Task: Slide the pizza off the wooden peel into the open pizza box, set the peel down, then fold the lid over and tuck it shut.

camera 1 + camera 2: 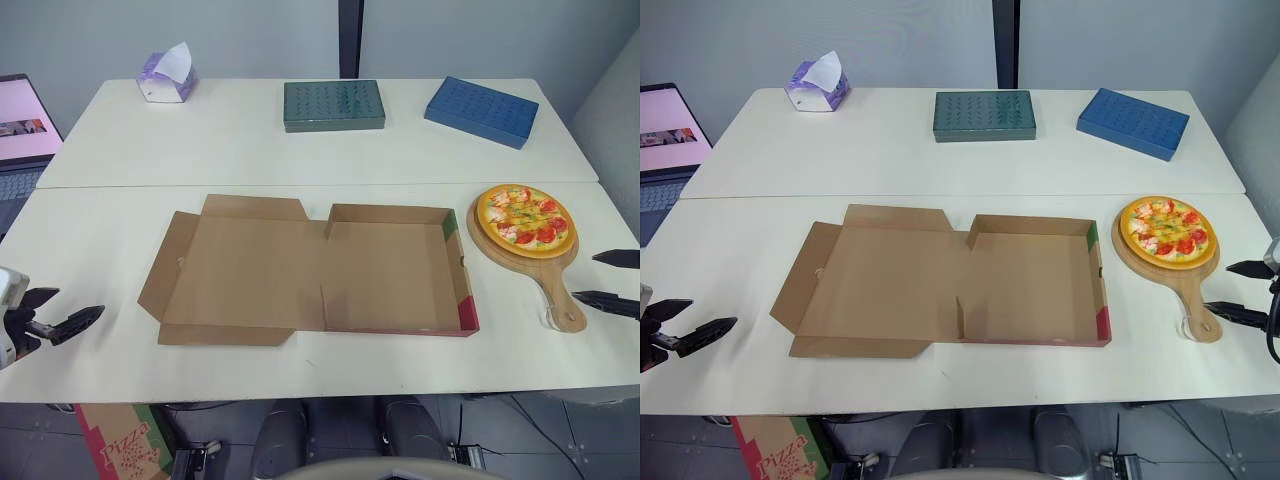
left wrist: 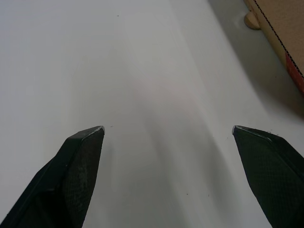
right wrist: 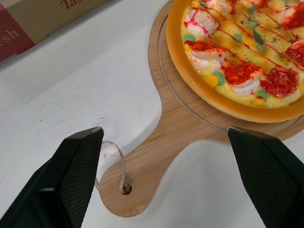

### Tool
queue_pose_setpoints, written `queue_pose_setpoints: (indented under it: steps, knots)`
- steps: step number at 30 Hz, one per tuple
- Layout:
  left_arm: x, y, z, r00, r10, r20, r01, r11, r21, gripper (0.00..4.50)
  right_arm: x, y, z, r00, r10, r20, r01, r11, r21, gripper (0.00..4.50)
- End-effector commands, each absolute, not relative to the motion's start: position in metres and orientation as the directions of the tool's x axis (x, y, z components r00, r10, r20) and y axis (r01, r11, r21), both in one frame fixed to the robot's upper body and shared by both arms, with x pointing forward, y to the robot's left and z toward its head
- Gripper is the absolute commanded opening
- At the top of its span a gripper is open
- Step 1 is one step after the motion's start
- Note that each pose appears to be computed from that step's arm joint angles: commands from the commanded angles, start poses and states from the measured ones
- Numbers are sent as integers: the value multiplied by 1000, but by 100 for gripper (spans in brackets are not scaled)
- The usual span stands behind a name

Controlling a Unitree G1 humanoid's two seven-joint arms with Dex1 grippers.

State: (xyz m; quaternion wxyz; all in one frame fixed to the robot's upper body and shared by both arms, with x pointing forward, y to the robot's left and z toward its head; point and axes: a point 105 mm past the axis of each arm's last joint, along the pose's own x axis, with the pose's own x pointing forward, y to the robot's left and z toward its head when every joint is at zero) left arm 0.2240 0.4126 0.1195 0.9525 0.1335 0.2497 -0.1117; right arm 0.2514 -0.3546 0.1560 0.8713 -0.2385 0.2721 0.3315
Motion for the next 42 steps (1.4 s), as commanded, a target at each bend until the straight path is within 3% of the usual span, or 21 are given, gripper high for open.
queue_pose_setpoints:
  steps: [1, 7, 22, 27, 35, 40, 42]
  knots:
    - [229, 408, 134, 850, -178, -496, 327, 916, 232, 450, 253, -352, 163, 641, 454, -619, -711, 655, -256, 447]
    - [234, 398, 143, 845, -261, -468, 395, 894, 214, 450, 253, -353, 163, 652, 447, -612, -699, 667, -258, 447]
    - [231, 396, 147, 832, -296, -470, 407, 901, 153, 450, 254, -361, 162, 690, 401, -603, -654, 702, -282, 447]
    - [231, 386, 154, 822, -351, -449, 460, 873, 160, 450, 254, -363, 162, 701, 394, -594, -643, 710, -288, 447]
    - [252, 319, 178, 729, -563, -389, 660, 729, 182, 450, 248, -364, 165, 714, 388, -583, -632, 716, -297, 447]
    - [260, 250, 188, 560, -746, -359, 826, 537, 172, 450, 238, -359, 172, 715, 395, -577, -634, 715, -296, 447]
    - [262, 214, 188, 440, -824, -357, 898, 407, 168, 450, 229, -349, 180, 723, 414, -554, -632, 720, -286, 447]
